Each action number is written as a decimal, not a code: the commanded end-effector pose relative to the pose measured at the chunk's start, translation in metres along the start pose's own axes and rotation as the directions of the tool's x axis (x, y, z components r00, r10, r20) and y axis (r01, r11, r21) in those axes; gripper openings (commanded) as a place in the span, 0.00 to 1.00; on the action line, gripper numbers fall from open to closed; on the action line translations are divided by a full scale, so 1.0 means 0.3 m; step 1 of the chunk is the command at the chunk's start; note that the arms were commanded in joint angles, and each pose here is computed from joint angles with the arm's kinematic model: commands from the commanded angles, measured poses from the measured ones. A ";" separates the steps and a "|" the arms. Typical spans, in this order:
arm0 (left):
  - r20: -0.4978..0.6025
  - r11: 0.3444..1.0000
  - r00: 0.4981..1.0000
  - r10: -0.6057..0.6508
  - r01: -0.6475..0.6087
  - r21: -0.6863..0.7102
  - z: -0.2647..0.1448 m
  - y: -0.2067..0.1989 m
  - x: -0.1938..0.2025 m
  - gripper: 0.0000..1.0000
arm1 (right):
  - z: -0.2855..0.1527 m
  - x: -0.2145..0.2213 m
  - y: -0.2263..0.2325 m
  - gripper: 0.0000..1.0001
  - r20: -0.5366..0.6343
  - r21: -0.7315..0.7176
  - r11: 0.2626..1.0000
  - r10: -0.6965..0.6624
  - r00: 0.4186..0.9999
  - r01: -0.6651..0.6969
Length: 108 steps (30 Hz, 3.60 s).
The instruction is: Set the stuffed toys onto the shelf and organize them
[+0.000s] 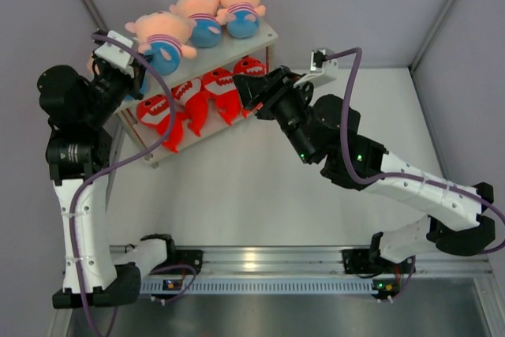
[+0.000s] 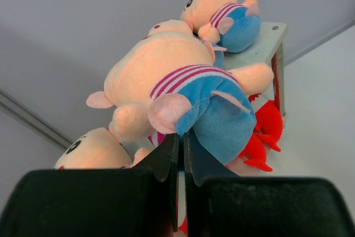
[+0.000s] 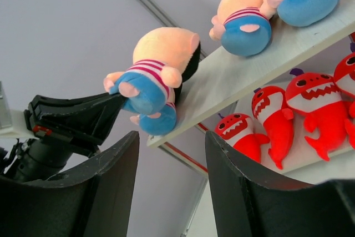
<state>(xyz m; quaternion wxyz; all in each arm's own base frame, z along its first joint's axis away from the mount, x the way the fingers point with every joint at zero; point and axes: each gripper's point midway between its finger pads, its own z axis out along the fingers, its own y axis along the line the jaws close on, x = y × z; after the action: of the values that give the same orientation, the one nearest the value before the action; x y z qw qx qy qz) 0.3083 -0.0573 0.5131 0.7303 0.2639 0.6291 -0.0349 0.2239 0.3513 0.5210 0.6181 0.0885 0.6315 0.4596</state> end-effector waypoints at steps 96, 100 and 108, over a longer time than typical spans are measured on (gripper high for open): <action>-0.282 0.925 0.887 0.366 -0.381 0.004 0.576 -0.079 0.221 0.82 | 0.088 0.040 -0.399 0.57 -0.075 0.018 0.893 -0.448 0.891 0.450; -0.285 0.926 0.886 0.365 -0.378 0.011 0.582 -0.083 0.232 0.75 | 0.088 0.034 -0.402 0.57 -0.072 0.020 0.892 -0.449 0.891 0.451; -0.274 0.929 0.891 0.363 -0.368 0.036 0.595 -0.103 0.242 0.62 | 0.079 0.023 -0.411 0.58 -0.070 0.029 0.894 -0.444 0.893 0.447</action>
<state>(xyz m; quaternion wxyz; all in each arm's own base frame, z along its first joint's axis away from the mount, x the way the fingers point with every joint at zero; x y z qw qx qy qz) 0.4744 -0.1377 0.4240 0.6065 0.3796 0.6833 0.1455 0.3010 0.3079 0.4147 0.6722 -0.0747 0.6819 0.2786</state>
